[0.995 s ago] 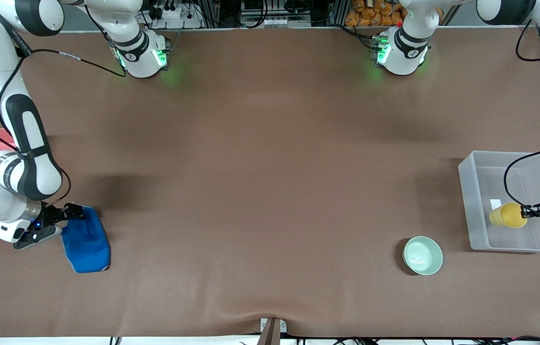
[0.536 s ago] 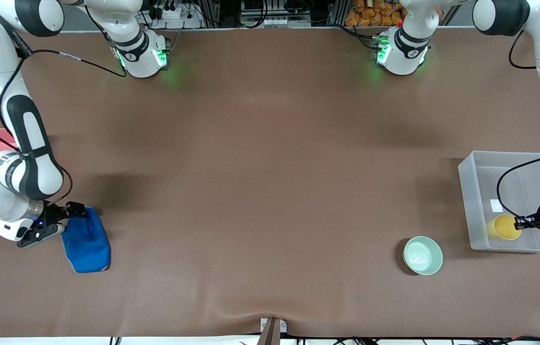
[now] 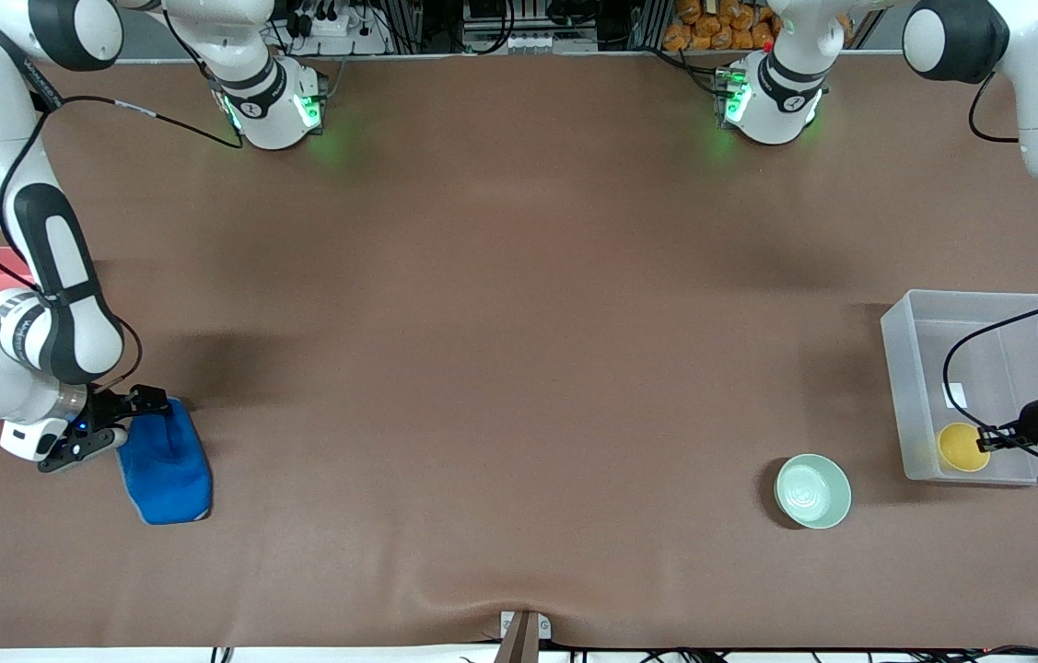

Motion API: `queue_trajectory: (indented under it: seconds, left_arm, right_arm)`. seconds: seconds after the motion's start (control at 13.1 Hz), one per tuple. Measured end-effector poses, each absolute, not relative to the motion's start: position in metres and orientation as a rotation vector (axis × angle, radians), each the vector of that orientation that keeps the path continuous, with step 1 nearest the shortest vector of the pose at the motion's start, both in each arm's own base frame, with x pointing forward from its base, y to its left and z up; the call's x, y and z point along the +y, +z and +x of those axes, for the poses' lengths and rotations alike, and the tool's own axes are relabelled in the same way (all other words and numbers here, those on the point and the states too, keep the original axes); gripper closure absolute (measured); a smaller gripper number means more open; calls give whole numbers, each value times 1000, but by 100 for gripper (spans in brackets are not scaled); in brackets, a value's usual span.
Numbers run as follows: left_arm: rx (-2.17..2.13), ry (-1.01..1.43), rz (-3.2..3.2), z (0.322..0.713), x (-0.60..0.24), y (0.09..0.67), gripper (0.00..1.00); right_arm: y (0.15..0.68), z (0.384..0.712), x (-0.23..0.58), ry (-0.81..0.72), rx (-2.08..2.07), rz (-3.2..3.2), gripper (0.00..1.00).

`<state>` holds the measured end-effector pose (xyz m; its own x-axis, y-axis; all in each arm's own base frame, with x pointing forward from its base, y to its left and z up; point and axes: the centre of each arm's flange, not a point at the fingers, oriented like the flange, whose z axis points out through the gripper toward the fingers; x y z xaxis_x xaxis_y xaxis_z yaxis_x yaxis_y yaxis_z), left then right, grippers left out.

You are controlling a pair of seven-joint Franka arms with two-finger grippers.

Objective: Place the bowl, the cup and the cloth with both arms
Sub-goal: 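Lower the cup into the tray and open the left gripper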

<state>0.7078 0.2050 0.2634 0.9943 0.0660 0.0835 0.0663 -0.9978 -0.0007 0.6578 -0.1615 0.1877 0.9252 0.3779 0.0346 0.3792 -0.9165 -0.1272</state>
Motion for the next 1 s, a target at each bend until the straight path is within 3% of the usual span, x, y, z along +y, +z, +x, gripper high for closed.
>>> queue_trajectory:
  seconds: [0.08,0.15,0.31,0.69,1.0]
  left_arm:
    - [-102,-139,-3131,710,205,264,83]
    - [-100,-146,-3129,711,205,265,71]
    - [-99,-158,-3126,713,206,269,52]
    - [-7,-77,-3098,710,213,281,44]
    - [32,-26,-3091,706,208,318,39]
  right_arm:
    - [188,658,-161,-24,-562,-2945,4]
    - [188,658,-161,-28,-553,-2941,13]
    - [188,658,-161,-31,-547,-2939,39]
    - [188,657,-164,-40,-600,-2926,97]
    - [188,658,-164,-62,-572,-2908,98]
